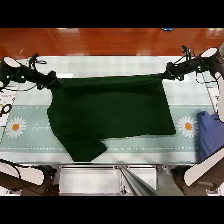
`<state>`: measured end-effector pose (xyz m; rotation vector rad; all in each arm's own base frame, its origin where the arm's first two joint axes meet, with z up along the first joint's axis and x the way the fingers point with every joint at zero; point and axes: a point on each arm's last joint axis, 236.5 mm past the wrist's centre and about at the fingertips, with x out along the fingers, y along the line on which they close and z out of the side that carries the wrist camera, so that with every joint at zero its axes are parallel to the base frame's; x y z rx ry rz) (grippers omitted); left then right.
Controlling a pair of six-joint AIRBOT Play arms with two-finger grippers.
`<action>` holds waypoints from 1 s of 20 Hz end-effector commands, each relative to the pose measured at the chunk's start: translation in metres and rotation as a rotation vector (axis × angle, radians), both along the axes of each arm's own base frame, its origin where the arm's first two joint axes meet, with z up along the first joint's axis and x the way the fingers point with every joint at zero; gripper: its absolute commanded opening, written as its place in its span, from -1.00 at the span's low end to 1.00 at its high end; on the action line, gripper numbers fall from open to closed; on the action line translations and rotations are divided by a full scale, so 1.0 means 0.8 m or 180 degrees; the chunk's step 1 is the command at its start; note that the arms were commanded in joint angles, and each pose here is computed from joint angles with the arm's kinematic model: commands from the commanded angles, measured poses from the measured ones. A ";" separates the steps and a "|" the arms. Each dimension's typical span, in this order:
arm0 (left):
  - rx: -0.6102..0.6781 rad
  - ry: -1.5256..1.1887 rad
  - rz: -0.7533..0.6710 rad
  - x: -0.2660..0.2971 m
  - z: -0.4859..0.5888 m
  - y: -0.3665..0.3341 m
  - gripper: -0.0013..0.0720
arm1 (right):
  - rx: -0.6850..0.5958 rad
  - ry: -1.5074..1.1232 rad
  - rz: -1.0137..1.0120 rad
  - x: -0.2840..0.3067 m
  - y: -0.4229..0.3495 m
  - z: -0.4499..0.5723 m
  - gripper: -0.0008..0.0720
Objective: Fold the shirts.
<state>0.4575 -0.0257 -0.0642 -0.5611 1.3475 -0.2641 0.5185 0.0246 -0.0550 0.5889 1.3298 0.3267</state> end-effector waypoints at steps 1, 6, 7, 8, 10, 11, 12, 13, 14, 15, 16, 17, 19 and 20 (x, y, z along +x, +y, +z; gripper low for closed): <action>-0.0035 0.0377 -0.0199 -0.048 -0.028 -0.008 -0.92 | -0.0140 0.0325 0.0075 -0.027 -0.010 -0.020 -0.91; -0.0065 0.0448 -0.0237 -0.057 -0.032 -0.010 -0.92 | -0.0174 0.0431 0.0161 -0.035 -0.008 -0.034 -0.91; -0.0066 0.0452 -0.0246 -0.057 -0.031 -0.010 -0.92 | -0.0177 0.0460 0.0161 -0.037 -0.008 -0.037 -0.91; -0.0069 0.0440 -0.0300 -0.059 -0.031 -0.010 -0.92 | -0.0186 0.0482 0.0170 -0.039 -0.009 -0.039 -0.91; -0.0092 0.0476 -0.0330 -0.064 -0.030 -0.008 -0.92 | -0.0234 0.0513 0.0171 -0.041 -0.013 -0.042 -0.91; -0.0112 0.0507 -0.0341 -0.068 -0.029 -0.008 -0.92 | -0.0266 0.0539 0.0181 -0.044 -0.015 -0.043 -0.91; -0.0128 0.0520 -0.0390 -0.072 -0.028 -0.006 -0.92 | -0.0317 0.0575 0.0186 -0.047 -0.019 -0.046 -0.91; -0.0151 0.0558 -0.0409 -0.076 -0.027 -0.006 -0.92 | -0.0373 0.0608 0.0182 -0.049 -0.024 -0.048 -0.91; -0.0168 0.0581 -0.0408 -0.079 -0.026 -0.004 -0.92 | -0.0408 0.0630 0.0181 -0.051 -0.027 -0.050 -0.91; -0.0181 0.0603 -0.0424 -0.081 -0.026 -0.005 -0.92 | -0.0419 0.0638 0.0186 -0.052 -0.028 -0.050 -0.91; -0.0185 0.0612 -0.0429 -0.082 -0.026 -0.006 -0.92 | -0.0425 0.0639 0.0187 -0.052 -0.028 -0.050 -0.91; -0.0187 0.0611 -0.0429 -0.082 -0.026 -0.006 -0.92 | -0.0420 0.0640 0.0189 -0.052 -0.028 -0.050 -0.91; -0.0188 0.0629 -0.0395 -0.082 -0.026 -0.006 -0.77 | -0.0414 0.0642 0.0178 -0.051 -0.024 -0.050 -0.78; -0.0190 0.0646 -0.0365 -0.082 -0.025 -0.006 -0.18 | -0.0382 0.0685 0.0121 -0.052 -0.021 -0.049 -0.23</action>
